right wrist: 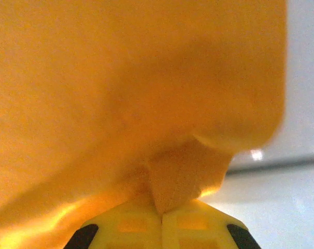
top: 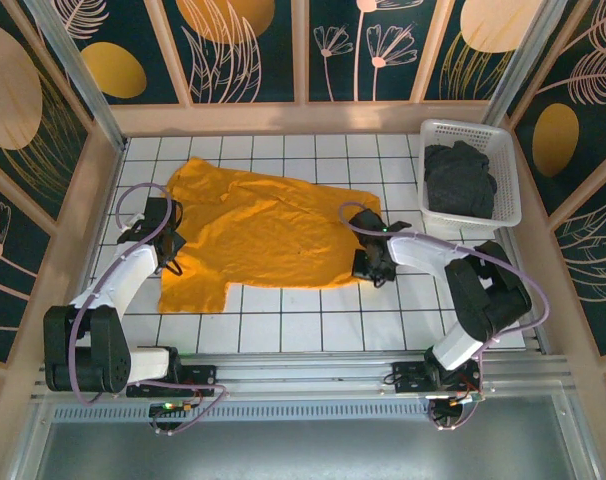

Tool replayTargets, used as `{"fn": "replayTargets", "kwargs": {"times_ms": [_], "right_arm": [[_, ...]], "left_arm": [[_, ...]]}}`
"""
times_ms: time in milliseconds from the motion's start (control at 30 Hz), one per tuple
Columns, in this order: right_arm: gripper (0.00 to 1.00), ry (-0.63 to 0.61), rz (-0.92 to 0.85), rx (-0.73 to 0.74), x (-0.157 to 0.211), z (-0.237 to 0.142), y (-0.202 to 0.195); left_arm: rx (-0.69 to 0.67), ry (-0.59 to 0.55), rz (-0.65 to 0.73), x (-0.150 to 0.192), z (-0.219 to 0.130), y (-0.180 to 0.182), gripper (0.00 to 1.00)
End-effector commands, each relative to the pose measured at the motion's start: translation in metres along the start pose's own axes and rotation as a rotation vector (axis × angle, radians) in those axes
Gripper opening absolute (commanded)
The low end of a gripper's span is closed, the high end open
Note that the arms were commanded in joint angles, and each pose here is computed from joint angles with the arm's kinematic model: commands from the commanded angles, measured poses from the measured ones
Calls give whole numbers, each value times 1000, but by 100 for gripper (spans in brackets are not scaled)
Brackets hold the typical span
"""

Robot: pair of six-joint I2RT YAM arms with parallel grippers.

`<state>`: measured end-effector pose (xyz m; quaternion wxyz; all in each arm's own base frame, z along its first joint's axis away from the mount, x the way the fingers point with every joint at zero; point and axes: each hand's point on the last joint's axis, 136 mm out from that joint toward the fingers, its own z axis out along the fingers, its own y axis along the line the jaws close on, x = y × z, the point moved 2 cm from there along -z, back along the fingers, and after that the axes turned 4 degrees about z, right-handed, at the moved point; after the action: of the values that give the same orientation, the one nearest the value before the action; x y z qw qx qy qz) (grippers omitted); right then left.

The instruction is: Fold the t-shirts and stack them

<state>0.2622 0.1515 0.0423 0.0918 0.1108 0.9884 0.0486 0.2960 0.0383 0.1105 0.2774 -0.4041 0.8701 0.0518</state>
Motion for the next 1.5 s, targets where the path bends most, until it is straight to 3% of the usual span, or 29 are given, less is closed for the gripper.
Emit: {"fn": "replayTargets", "kwargs": {"times_ms": [0,167,300,400,600,833,967,1267,1367,1467], "right_arm": [[0,-206,-4,-67,-64,-34,17],[0,-463,18,-225,-154,-131,35],[0,-668,75,-350,-219,-224,34],[0,-811,87,-455,-244,-293,34],[0,-1023,122,-548,-225,-382,20],[0,-1207,193,-612,-166,-438,-17],[0,-1175,192,-580,-171,-426,-17],[0,-1107,182,-658,-251,-389,21],[0,-1089,170,-667,-280,-380,34],[0,-1083,170,-682,-302,-383,41]], "left_arm": [[118,-47,-28,-25,-22,-25,0],[358,-134,-88,-85,-76,-86,0],[503,-276,-150,-156,-144,-126,0],[599,-401,-203,-201,-203,-139,0],[710,-578,-303,-239,-292,-120,0],[776,-715,-410,-244,-358,-74,0],[786,-702,-402,-246,-359,-79,0],[774,-441,-235,-259,-269,-177,0],[774,-398,-192,-270,-239,-204,0],[799,-397,-187,-287,-232,-217,0]]}}
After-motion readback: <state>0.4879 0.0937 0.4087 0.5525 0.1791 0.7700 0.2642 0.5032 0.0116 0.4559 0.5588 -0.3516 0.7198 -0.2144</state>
